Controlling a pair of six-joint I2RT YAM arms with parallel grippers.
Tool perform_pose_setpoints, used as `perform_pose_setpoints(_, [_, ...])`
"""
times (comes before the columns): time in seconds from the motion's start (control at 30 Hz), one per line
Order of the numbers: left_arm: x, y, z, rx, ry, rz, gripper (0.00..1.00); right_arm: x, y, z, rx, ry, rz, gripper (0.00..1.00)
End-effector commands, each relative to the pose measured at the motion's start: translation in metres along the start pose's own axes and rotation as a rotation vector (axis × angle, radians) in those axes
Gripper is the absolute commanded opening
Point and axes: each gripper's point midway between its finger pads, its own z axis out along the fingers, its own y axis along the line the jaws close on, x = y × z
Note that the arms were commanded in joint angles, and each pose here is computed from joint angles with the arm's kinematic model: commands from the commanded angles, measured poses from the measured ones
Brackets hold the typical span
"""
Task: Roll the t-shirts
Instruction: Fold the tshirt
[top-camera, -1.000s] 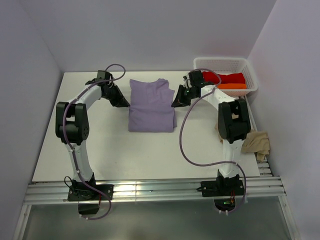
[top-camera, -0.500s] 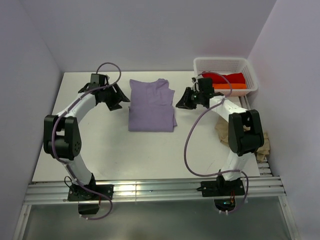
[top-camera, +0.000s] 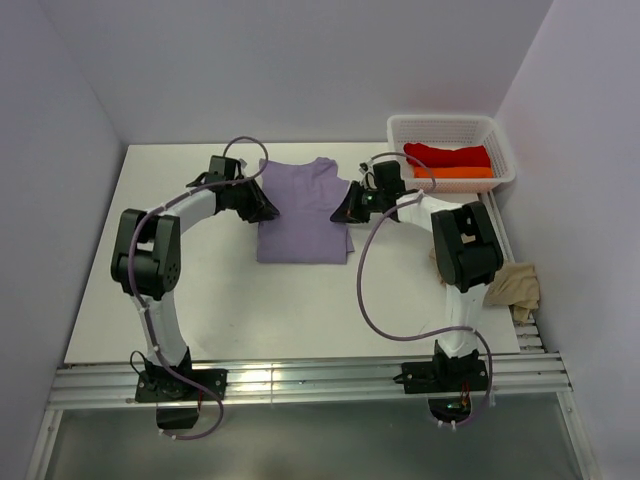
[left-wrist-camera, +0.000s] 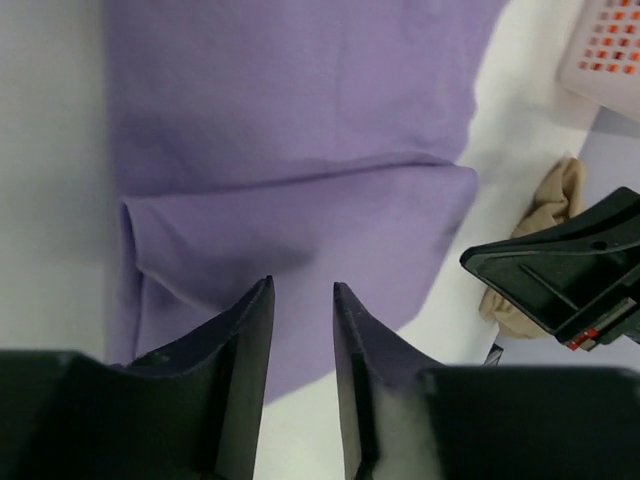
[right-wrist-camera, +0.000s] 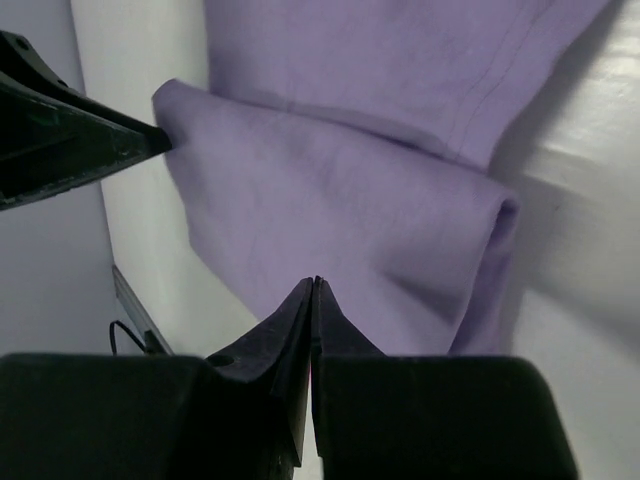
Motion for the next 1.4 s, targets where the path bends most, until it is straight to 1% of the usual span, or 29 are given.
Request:
perform_pose_setpoints(0.0, [-0.016,0.001,0.016,0.003,-0.025,-0.003,0.33,-0.021,-0.002,0.014,0.008,-0.038,0.008,0.06])
perform_pose_setpoints(0.07, [-0.019,0.013,0.025,-0.039,-0.039,-0.016,0.31,-0.022,-0.012,0.018,0.054,-0.032,0.038,0.05])
perform_pose_setpoints(0.1, [-0.02,0.017,0.027,-0.051,-0.042,-0.018,0.3,-0.016,-0.025,0.023,0.104,-0.014,0.065,0.01])
perform_pose_setpoints(0.13, [-0.019,0.022,0.03,-0.065,-0.042,-0.024,0.28,-0.014,-0.031,0.026,0.125,-0.004,0.073,0.0])
perform_pose_setpoints(0.23, [-0.012,0.043,0.036,-0.15,-0.036,-0.042,0.26,-0.007,-0.049,0.028,0.199,0.013,0.088,0.0])
perform_pose_setpoints(0.27, [-0.007,0.049,0.038,-0.176,-0.025,-0.044,0.25,0.002,-0.054,0.028,0.218,0.028,0.086,0.0])
perform_pose_setpoints(0.43, [0.017,0.067,0.038,-0.23,-0.003,-0.052,0.24,0.024,-0.064,0.021,0.257,0.039,0.081,0.0])
perform_pose_setpoints(0.47, [0.019,0.066,0.035,-0.233,-0.007,-0.045,0.23,0.035,-0.071,0.018,0.277,0.053,0.088,0.0])
perform_pose_setpoints(0.5, [0.023,0.067,0.034,-0.24,-0.005,-0.042,0.23,0.036,-0.067,0.015,0.27,0.041,0.077,0.0])
perform_pose_setpoints(0.57, [0.039,0.068,0.031,-0.25,0.009,-0.035,0.23,0.052,-0.074,0.009,0.292,0.057,0.079,0.0])
perform_pose_setpoints(0.6, [0.047,0.064,0.032,-0.244,0.012,-0.022,0.23,0.055,-0.066,0.006,0.284,0.049,0.059,0.0])
perform_pose_setpoints(0.63, [0.061,0.071,0.031,-0.262,0.028,-0.029,0.22,0.06,-0.067,0.003,0.29,0.049,0.053,0.0])
perform_pose_setpoints(0.7, [0.07,0.065,0.025,-0.25,0.02,-0.024,0.22,0.075,-0.065,-0.004,0.293,0.047,0.041,0.0])
perform_pose_setpoints(0.73, [0.081,0.063,0.021,-0.245,0.022,-0.023,0.22,0.089,-0.07,-0.009,0.304,0.062,0.052,0.0])
perform_pose_setpoints(0.8, [0.093,0.059,0.018,-0.241,0.023,-0.012,0.23,0.087,-0.063,-0.017,0.291,0.019,0.033,0.0])
perform_pose_setpoints(0.83, [0.095,0.058,0.012,-0.238,0.014,-0.014,0.24,0.092,-0.065,-0.022,0.302,0.015,0.03,0.0])
perform_pose_setpoints(0.9, [0.096,0.055,0.006,-0.234,0.001,-0.007,0.27,0.084,-0.059,-0.03,0.305,-0.019,0.005,0.0])
perform_pose_setpoints(1.0, [0.09,0.047,-0.012,-0.232,-0.045,0.014,0.37,0.076,-0.047,-0.042,0.287,-0.068,-0.037,0.03])
perform_pose_setpoints(1.03, [0.084,0.037,-0.022,-0.208,-0.077,0.028,0.44,0.079,-0.048,-0.046,0.288,-0.074,-0.041,0.04])
perform_pose_setpoints(1.07, [0.083,0.034,-0.028,-0.202,-0.093,0.034,0.47,0.075,-0.038,-0.054,0.268,-0.102,-0.064,0.06])
perform_pose_setpoints(1.1, [0.084,0.035,-0.033,-0.2,-0.104,0.038,0.51,0.071,-0.032,-0.057,0.243,-0.133,-0.087,0.09])
perform_pose_setpoints(1.13, [0.08,0.024,-0.046,-0.168,-0.137,0.055,0.55,0.077,-0.034,-0.061,0.242,-0.138,-0.093,0.11])
perform_pose_setpoints(1.17, [0.079,0.021,-0.051,-0.151,-0.156,0.066,0.57,0.073,-0.023,-0.07,0.219,-0.173,-0.118,0.12])
perform_pose_setpoints(1.2, [0.083,0.025,-0.056,-0.153,-0.165,0.07,0.6,0.073,-0.022,-0.075,0.216,-0.189,-0.129,0.15])
perform_pose_setpoints(1.23, [0.081,0.016,-0.069,-0.118,-0.199,0.085,0.66,0.079,-0.026,-0.079,0.227,-0.193,-0.131,0.18])
perform_pose_setpoints(1.27, [0.082,0.015,-0.074,-0.106,-0.212,0.093,0.68,0.078,-0.018,-0.088,0.212,-0.219,-0.144,0.26])
perform_pose_setpoints(1.3, [0.089,0.022,-0.077,-0.108,-0.211,0.094,0.7,0.081,-0.019,-0.091,0.212,-0.224,-0.148,0.31])
perform_pose_setpoints(1.33, [0.091,0.018,-0.085,-0.084,-0.224,0.104,0.71,0.089,-0.023,-0.093,0.215,-0.217,-0.139,0.35])
perform_pose_setpoints(1.37, [0.095,0.019,-0.086,-0.075,-0.222,0.104,0.71,0.092,-0.018,-0.098,0.195,-0.221,-0.144,0.44])
